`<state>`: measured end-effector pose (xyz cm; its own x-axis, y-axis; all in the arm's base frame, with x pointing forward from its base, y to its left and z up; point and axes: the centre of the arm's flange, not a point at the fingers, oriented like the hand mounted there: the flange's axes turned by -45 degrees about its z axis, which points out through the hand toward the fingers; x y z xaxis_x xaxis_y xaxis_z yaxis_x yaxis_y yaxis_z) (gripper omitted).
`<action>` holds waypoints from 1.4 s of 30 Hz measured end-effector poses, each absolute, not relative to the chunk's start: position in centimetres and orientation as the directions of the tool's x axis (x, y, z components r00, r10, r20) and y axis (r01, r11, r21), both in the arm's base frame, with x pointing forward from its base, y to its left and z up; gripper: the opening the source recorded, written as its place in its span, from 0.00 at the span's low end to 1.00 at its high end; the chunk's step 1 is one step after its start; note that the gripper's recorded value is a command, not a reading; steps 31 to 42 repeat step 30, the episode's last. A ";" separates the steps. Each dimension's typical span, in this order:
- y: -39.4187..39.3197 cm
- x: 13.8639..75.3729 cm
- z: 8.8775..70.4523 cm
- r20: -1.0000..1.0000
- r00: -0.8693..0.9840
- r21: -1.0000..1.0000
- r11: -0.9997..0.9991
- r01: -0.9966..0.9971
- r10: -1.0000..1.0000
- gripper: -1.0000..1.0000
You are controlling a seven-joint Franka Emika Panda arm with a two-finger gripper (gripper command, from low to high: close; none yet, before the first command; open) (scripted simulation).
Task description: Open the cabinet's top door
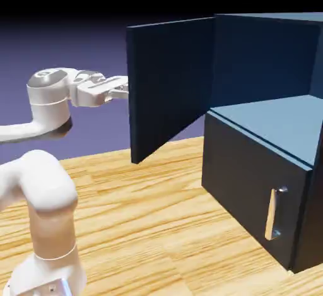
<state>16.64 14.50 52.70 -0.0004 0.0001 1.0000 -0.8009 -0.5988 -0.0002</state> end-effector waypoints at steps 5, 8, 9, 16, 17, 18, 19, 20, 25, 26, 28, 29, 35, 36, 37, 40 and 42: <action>19.8 15.1 52.7 1.000 0.000 0.000 -0.503 -0.864 0.000 0.00; 23.1 14.5 52.7 1.000 0.000 0.000 -0.441 -0.897 0.000 0.00; 24.2 14.4 52.7 1.000 0.000 -0.001 -0.421 -0.907 0.000 0.00; 31.1 14.0 52.7 1.000 0.000 -0.001 -0.287 -0.958 -0.001 0.00; 32.0 14.1 52.7 1.000 0.000 0.000 -0.269 -0.963 -0.001 0.00; 32.9 14.1 52.7 1.000 0.000 0.000 -0.251 -0.968 -0.001 0.00; 33.8 14.2 52.7 1.000 0.000 0.000 -0.233 -0.973 -0.001 0.00; 34.7 14.2 52.7 1.000 0.000 0.000 -0.215 -0.977 -0.001 0.00; 38.8 14.8 52.7 1.000 0.000 0.000 -0.130 -0.992 -0.001 0.00; 39.6 15.0 52.7 1.000 0.000 0.000 -0.113 -0.994 -0.001 0.00; 41.1 15.3 52.7 1.000 0.000 0.000 -0.081 -0.997 -0.001 0.00; 41.8 15.5 52.7 1.000 -0.001 -0.001 -0.066 -0.998 -0.001 0.00; 42.5 15.6 52.7 1.000 -0.001 -0.001 -0.051 -0.999 -0.001 0.00; 42.5 15.6 52.7 1.000 -0.001 -0.001 -0.051 -0.999 -0.001 0.00; 42.5 15.6 52.7 1.000 -0.001 -0.001 -0.051 -0.999 -0.001 0.00; 42.5 15.6 52.7 1.000 -0.001 -0.001 -0.051 -0.999 -0.001 0.00; 42.5 15.6 52.7 1.000 -0.001 -0.001 -0.051 -0.999 -0.001 0.00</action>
